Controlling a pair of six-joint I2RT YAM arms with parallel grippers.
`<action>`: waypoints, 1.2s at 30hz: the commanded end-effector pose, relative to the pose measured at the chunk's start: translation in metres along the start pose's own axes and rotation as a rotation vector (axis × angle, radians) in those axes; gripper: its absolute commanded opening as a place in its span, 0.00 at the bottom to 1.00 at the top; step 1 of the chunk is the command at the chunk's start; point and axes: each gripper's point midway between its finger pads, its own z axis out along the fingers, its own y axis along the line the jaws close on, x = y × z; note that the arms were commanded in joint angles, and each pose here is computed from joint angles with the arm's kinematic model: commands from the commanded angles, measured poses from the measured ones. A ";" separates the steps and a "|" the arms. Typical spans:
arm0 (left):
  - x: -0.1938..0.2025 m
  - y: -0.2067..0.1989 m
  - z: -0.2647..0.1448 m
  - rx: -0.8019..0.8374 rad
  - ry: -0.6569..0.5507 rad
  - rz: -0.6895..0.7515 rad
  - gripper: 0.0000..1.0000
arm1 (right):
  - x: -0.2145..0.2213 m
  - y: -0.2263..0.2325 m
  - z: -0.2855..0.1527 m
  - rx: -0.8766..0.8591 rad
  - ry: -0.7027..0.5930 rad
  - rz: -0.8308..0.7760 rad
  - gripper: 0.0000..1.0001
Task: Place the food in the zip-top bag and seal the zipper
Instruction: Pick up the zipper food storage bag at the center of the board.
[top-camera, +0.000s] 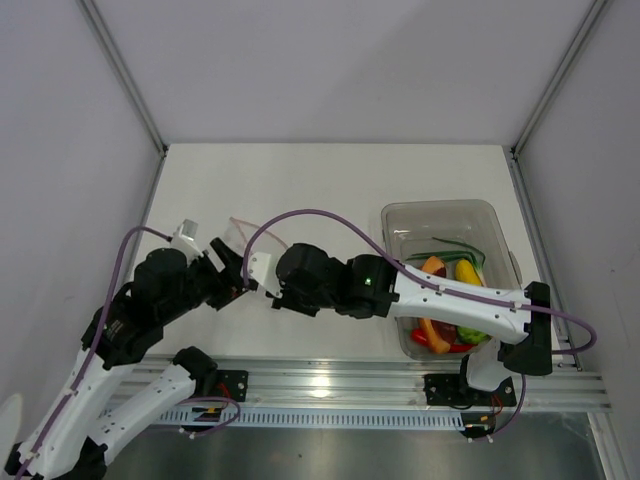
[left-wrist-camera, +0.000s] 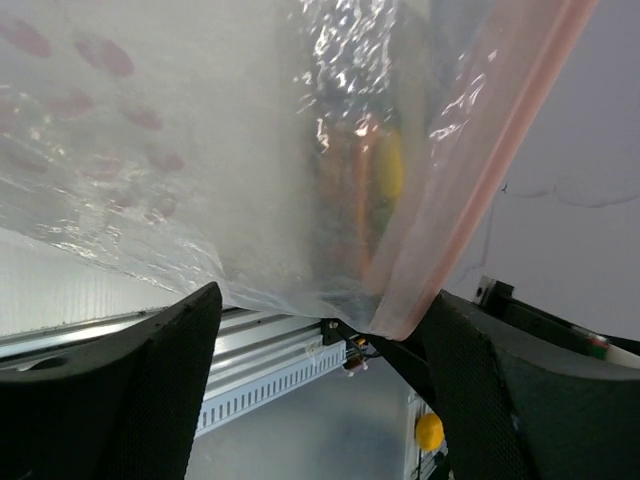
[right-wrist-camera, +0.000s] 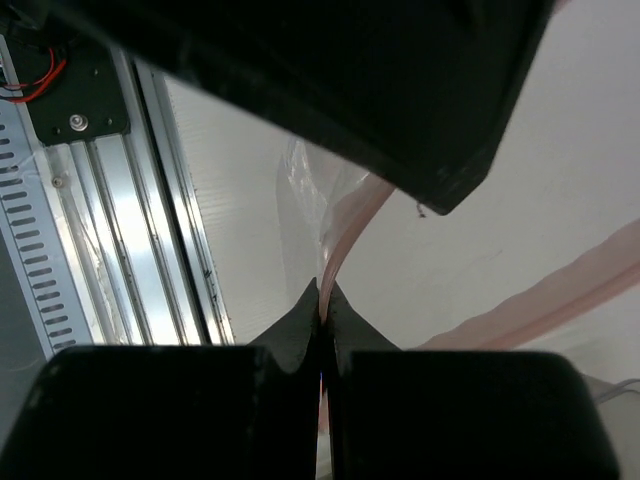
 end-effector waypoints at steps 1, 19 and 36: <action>0.000 0.005 0.008 -0.021 -0.015 0.010 0.79 | -0.023 -0.005 -0.010 0.055 -0.074 0.047 0.00; 0.005 0.001 0.018 0.059 -0.036 0.045 0.30 | -0.044 0.028 -0.023 0.014 -0.158 0.147 0.00; 0.010 -0.002 0.006 0.150 -0.041 0.135 0.01 | -0.028 0.000 -0.048 0.197 -0.172 0.501 0.76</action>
